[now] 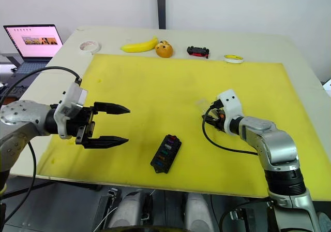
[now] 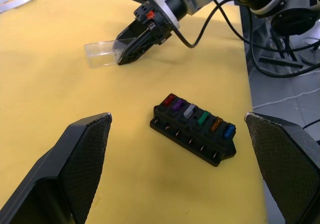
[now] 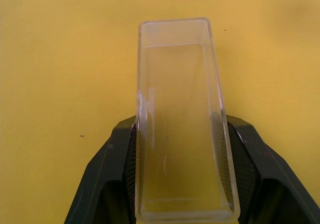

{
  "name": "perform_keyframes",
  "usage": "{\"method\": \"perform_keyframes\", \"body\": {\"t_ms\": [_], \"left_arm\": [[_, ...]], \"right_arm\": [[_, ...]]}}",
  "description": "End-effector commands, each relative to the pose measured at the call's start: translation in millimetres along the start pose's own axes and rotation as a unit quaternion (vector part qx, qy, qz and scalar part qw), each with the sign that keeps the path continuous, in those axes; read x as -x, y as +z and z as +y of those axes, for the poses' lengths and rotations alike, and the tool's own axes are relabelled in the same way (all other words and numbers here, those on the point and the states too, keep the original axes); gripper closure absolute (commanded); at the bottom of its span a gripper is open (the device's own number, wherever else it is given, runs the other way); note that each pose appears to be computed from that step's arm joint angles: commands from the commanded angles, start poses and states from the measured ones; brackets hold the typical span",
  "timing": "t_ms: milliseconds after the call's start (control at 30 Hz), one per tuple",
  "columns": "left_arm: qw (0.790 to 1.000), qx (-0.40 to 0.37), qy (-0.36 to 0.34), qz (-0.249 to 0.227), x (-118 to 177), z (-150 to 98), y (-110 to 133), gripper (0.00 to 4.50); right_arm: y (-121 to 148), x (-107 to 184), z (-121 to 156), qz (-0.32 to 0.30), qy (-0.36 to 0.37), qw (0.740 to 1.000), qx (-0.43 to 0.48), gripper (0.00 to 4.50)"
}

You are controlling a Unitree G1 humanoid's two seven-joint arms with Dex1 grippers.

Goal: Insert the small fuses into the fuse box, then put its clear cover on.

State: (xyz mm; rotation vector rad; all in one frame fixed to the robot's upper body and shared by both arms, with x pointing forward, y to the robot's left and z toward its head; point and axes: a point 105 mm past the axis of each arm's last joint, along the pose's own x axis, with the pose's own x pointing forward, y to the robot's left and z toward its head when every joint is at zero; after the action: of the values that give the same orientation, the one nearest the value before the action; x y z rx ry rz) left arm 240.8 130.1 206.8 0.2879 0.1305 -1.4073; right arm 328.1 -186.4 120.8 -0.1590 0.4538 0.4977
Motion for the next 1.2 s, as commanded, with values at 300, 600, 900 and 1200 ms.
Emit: {"method": "perform_keyframes", "body": {"t_ms": [300, 600, 900, 1200], "left_arm": [[1.0, 0.026, -0.004, -0.004, -6, -24, -4, 0.0], [0.992, 0.074, 0.095, -0.032, -46, -50, -21, 0.0], [0.964, 0.136, 0.227, -0.036, -87, -82, -41, 0.0], [0.938, 0.148, 0.313, -0.01, -110, -90, -62, 0.0]], "right_arm": [[54, 57, 27, -0.045, 0.118, 0.981, 0.146, 2.78], [66, 75, 37, -0.051, 0.154, 0.97, 0.184, 2.78], [75, 83, 47, -0.027, 0.203, 0.956, 0.208, 2.78], [99, 105, 61, -0.028, 0.268, 0.936, 0.226, 2.78]]}}
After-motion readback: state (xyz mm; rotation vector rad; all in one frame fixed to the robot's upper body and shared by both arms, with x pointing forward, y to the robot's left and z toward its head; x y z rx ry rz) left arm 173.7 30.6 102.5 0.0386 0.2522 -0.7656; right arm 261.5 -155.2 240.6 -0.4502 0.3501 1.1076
